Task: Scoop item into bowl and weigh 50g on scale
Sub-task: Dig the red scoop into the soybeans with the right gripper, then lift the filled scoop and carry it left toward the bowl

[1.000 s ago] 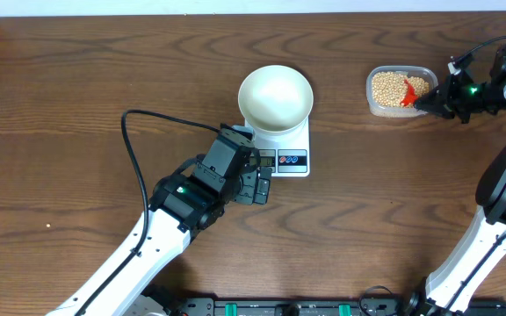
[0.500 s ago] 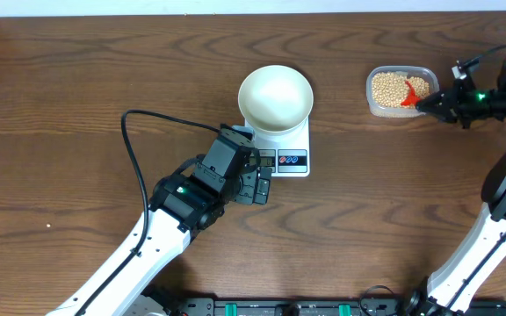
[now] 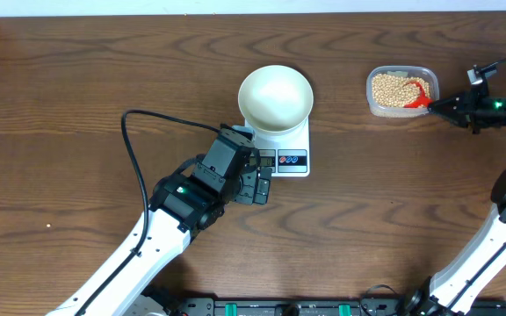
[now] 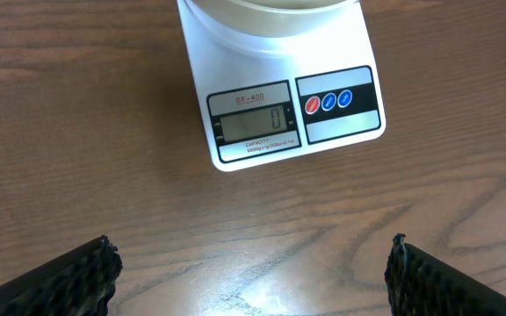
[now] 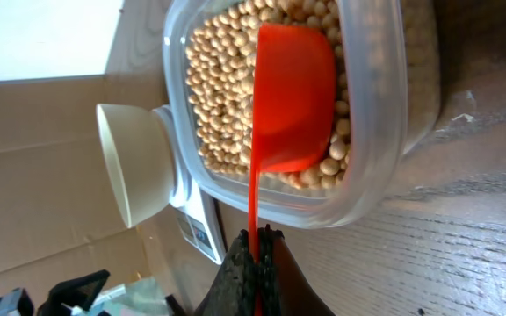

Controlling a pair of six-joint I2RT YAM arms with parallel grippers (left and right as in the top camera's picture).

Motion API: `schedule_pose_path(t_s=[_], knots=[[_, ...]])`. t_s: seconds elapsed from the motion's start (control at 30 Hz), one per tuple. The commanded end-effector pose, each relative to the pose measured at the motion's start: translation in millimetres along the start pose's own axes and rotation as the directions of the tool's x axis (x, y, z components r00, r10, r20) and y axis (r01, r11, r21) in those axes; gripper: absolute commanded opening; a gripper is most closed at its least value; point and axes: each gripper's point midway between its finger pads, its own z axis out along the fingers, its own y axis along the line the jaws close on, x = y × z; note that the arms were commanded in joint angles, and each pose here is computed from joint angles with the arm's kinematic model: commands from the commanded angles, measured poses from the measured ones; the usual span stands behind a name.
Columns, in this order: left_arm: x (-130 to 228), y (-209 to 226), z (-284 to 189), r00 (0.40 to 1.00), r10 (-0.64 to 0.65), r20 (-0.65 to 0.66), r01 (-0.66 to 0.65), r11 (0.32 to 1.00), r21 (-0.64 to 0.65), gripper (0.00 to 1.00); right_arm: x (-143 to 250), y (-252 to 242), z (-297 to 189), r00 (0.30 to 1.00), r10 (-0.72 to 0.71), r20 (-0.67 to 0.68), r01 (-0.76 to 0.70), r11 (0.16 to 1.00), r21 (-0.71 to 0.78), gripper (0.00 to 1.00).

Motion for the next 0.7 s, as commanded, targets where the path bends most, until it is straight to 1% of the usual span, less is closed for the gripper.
schedule_pose_path(t_s=[0.0, 0.2, 0.3, 0.47, 0.67], knots=[[3.0, 3.1, 1.5, 1.000, 0.000, -0.005, 0.000, 1.000, -0.015, 0.99, -1.7, 11.3, 1.2, 1.000, -0.024, 0.019, 0.026, 0.994, -0.102, 0.01], [3.0, 3.1, 1.5, 1.000, -0.001, -0.005, 0.001, 1.000, -0.015, 0.98, -2.8, 14.4, -1.4, 0.999, -0.019, 0.029, 0.023, 0.992, -0.127, 0.01], [3.0, 3.1, 1.6, 1.000, -0.001, -0.006, 0.001, 1.000, -0.015, 0.98, -5.7, 19.4, -6.0, 0.998, -0.025, 0.051, 0.033, 0.985, -0.167, 0.01], [3.0, 3.1, 1.5, 1.000, -0.001, -0.005, 0.001, 1.000, -0.015, 0.99, -8.7, 20.2, -13.4, 0.997, -0.018, 0.075, 0.032, 0.980, -0.194, 0.01], [3.0, 3.1, 1.5, 1.000, -0.001, -0.005, 0.001, 1.000, -0.015, 0.98, -13.5, 32.4, -21.5, 0.993, -0.018, 0.113, 0.049, 0.960, -0.277, 0.01]])
